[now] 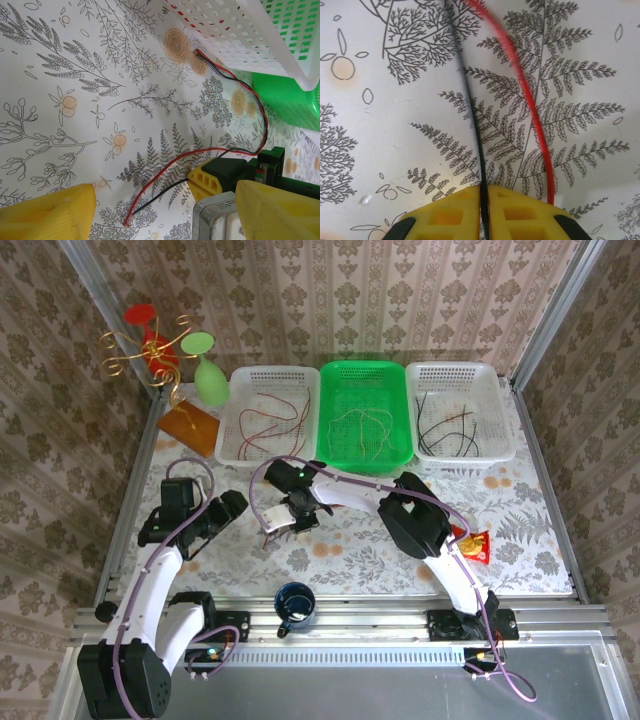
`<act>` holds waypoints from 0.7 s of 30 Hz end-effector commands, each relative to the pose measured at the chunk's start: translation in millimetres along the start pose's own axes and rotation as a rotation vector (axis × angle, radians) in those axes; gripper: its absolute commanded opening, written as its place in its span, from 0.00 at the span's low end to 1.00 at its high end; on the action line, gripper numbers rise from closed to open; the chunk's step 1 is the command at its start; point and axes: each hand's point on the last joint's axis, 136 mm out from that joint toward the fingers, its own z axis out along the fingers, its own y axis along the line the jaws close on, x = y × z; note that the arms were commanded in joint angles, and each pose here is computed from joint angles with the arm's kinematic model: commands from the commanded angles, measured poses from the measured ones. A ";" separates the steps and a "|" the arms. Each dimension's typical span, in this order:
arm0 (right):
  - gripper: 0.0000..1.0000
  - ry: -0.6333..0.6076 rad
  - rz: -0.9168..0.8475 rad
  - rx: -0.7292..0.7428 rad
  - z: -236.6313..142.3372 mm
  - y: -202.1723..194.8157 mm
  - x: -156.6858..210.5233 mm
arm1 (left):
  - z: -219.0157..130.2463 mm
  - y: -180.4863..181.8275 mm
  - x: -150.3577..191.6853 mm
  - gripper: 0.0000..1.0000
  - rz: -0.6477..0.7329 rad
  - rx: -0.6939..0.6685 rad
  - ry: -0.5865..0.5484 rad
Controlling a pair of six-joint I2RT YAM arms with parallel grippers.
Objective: Untangle the cables
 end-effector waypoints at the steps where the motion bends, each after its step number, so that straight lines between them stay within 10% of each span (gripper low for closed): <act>1: 0.09 0.044 0.038 -0.115 27.7 22.2 14.6 | -9.5 -6.9 -3.5 0.74 0.016 0.015 -0.011; 21: 0.00 -0.407 0.273 0.289 -76.8 -19.6 -15.9 | -61.1 -56.8 -39.9 0.73 0.140 0.083 -0.158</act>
